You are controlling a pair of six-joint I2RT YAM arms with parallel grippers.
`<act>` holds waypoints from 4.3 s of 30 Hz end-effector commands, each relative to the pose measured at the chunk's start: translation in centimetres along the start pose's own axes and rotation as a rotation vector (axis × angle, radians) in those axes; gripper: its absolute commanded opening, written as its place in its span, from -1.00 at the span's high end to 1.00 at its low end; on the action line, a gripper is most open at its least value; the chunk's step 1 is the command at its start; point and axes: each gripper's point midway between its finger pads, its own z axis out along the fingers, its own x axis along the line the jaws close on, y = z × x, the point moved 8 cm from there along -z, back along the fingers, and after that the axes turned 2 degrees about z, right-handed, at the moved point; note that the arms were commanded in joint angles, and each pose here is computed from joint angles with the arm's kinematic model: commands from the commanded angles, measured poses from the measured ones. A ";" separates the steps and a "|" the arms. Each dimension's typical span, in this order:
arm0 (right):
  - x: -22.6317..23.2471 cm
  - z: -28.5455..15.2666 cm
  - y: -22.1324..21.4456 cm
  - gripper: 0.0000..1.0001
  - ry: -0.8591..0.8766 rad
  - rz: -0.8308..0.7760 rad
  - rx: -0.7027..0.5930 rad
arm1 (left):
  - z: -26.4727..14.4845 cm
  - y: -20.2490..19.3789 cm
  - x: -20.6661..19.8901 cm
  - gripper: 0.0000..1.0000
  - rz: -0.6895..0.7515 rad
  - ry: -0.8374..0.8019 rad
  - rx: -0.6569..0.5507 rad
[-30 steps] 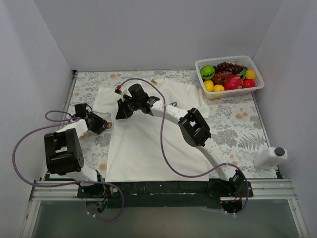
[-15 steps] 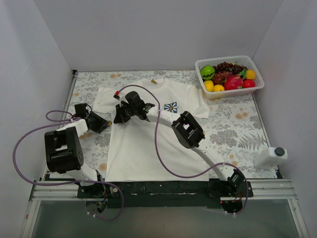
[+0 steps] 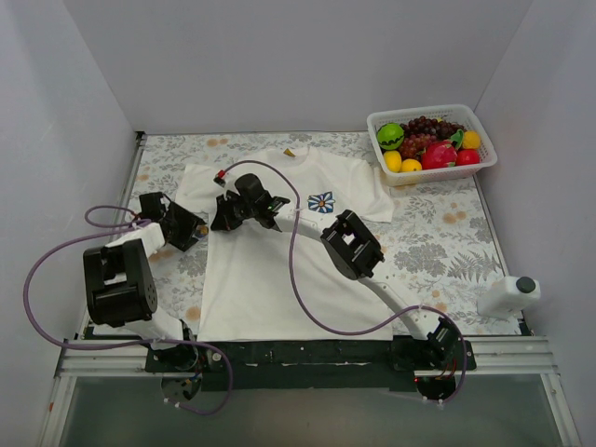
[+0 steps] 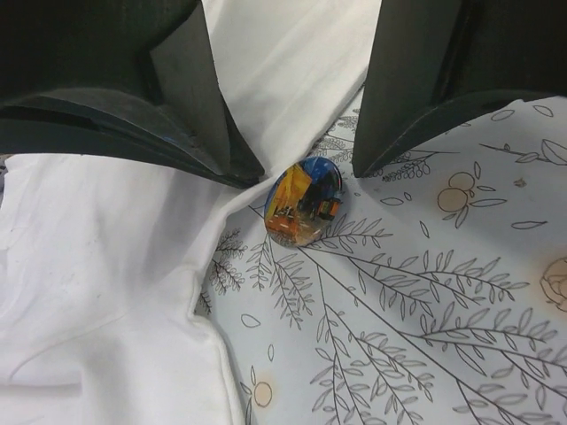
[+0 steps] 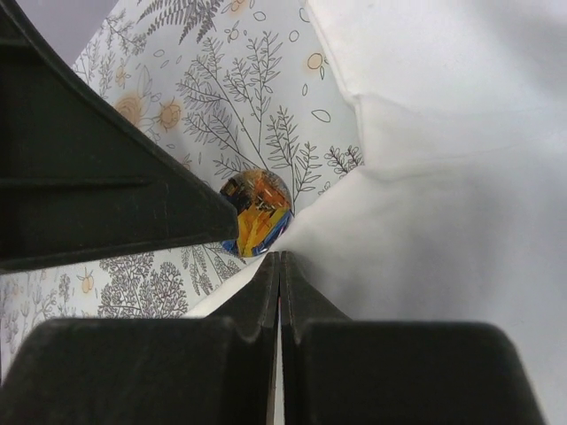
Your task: Pin the brooch onto the clothing
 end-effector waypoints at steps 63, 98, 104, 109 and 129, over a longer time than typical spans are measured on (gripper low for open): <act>4.0 -0.4 1.6 0.18 0.112 -0.002 -0.030 | 3.6 5.2 -2.3 0.77 0.088 0.091 0.017; 0.7 1.7 -2.5 -0.37 0.127 0.248 0.051 | 1.4 2.3 0.4 0.48 0.107 0.277 0.041; 0.3 0.7 -3.8 -0.29 0.112 0.282 0.119 | 0.9 2.3 1.0 0.00 0.102 0.291 0.048; -0.8 -0.3 -3.6 -0.12 0.079 0.340 0.168 | 1.0 0.8 1.8 0.06 0.094 0.270 0.105; -0.5 2.2 -5.6 -0.10 0.029 0.397 0.208 | 1.5 -0.7 2.2 0.23 0.067 0.192 0.172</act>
